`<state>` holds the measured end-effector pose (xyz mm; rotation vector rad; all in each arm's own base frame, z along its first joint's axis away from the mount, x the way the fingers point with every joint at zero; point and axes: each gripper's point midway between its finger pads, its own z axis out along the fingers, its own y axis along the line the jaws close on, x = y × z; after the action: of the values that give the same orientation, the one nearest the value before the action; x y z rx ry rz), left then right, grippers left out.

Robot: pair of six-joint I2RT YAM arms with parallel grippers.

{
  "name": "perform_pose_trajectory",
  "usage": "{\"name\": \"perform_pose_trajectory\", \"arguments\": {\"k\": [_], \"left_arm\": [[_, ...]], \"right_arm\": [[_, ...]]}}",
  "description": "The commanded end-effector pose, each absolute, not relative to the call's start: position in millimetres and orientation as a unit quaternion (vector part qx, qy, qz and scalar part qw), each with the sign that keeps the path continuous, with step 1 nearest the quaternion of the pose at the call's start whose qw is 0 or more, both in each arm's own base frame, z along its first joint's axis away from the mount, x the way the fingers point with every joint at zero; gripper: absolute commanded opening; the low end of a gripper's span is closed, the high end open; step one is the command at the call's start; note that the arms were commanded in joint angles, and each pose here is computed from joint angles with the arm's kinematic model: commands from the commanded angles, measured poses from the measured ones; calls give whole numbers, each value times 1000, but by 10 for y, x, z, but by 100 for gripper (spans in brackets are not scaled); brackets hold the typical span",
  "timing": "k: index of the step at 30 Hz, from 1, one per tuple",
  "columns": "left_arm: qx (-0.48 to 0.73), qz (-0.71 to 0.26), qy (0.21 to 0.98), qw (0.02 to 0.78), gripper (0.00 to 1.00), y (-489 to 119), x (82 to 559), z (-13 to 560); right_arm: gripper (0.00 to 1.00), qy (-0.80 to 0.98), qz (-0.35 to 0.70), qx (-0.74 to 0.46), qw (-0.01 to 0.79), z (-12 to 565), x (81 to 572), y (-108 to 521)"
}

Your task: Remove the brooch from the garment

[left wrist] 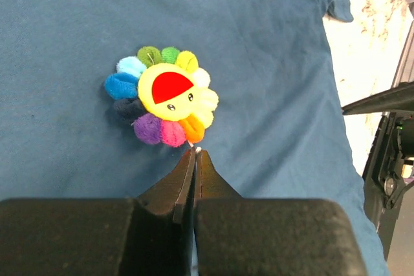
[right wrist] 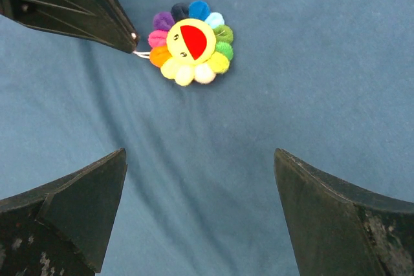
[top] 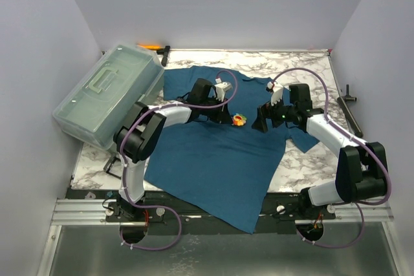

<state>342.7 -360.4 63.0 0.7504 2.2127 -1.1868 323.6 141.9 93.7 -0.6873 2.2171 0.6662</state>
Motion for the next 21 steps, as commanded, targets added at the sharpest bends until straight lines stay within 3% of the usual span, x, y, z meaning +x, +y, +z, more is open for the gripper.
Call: {"name": "perform_pose_trajectory", "arguments": {"k": [1,10,21], "left_arm": [[284,-466,793,269,0,-3642,3309,979],[270,-496,786,251,0,-3672,3196,1224],[250,-507,791,237,0,-3711,3276,1298]], "right_arm": [[98,839,258,-284,385,1066,3264,1467],[92,781,246,-367,442,1254,3195,1699],[74,738,247,-423,464,1222,3308,2033]]}}
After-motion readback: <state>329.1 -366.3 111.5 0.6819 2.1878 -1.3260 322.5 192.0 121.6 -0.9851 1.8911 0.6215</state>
